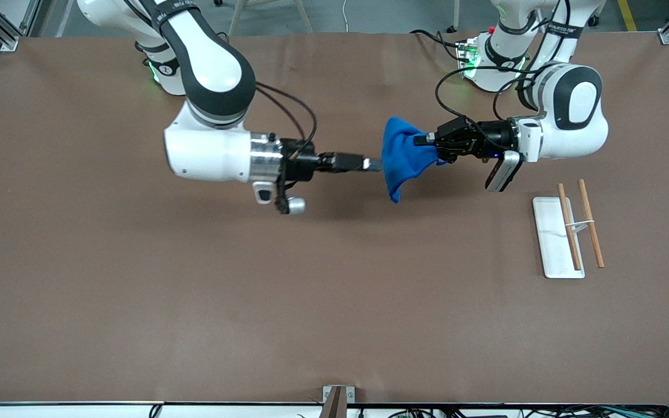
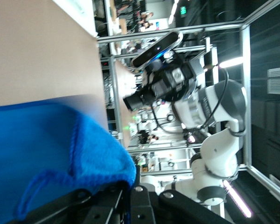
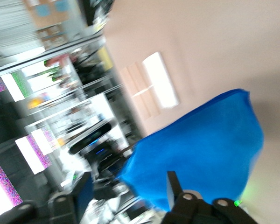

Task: Right arm passes towel to left arm to hang
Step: 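Carry the towel toward the rack while the right gripper withdraws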

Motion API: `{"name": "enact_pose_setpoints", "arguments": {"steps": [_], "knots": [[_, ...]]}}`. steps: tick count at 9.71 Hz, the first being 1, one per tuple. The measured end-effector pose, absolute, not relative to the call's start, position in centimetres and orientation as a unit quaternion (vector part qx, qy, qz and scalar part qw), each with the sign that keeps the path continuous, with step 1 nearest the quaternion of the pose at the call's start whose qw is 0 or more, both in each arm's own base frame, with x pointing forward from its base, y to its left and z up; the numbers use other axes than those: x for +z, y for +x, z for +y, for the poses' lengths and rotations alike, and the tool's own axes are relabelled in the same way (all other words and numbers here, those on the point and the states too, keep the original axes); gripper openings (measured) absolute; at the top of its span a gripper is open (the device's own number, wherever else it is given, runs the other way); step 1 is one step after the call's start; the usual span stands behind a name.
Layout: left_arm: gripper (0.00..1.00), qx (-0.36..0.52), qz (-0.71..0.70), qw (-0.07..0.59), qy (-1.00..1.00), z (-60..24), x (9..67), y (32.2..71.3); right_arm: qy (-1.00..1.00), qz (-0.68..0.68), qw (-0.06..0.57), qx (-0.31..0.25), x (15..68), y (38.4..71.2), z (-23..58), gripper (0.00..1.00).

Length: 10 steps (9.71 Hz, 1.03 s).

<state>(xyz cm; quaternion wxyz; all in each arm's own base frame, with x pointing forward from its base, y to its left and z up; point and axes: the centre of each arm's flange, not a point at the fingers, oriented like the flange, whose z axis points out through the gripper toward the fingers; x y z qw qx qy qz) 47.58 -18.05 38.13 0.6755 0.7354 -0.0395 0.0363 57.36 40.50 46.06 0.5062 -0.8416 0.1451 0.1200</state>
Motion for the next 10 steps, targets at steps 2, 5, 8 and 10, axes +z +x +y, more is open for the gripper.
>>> {"name": "enact_pose_setpoints", "arguments": {"steps": [2, 5, 8, 10], "knots": [[0.03, 0.012, -0.050, 0.633, 0.773, -16.7, 39.1, 48.6, -0.907, 0.150, 0.390, 0.055, 47.1, 60.1, 34.7, 1.00], [0.03, -0.035, -0.078, 0.523, 0.848, -14.4, 42.5, 50.7, -0.976, 0.128, 0.176, -0.017, 48.5, 62.9, 22.8, 1.00], [0.03, -0.061, -0.079, 0.336, 0.937, -12.6, 47.5, 52.6, -0.986, 0.153, 0.030, -0.062, 53.0, 63.5, 9.6, 1.00], [0.03, -0.059, -0.066, 0.228, 0.970, -11.3, 49.0, 53.3, -0.986, 0.158, 0.012, -0.056, 56.3, 62.0, 2.7, 1.00]]}}
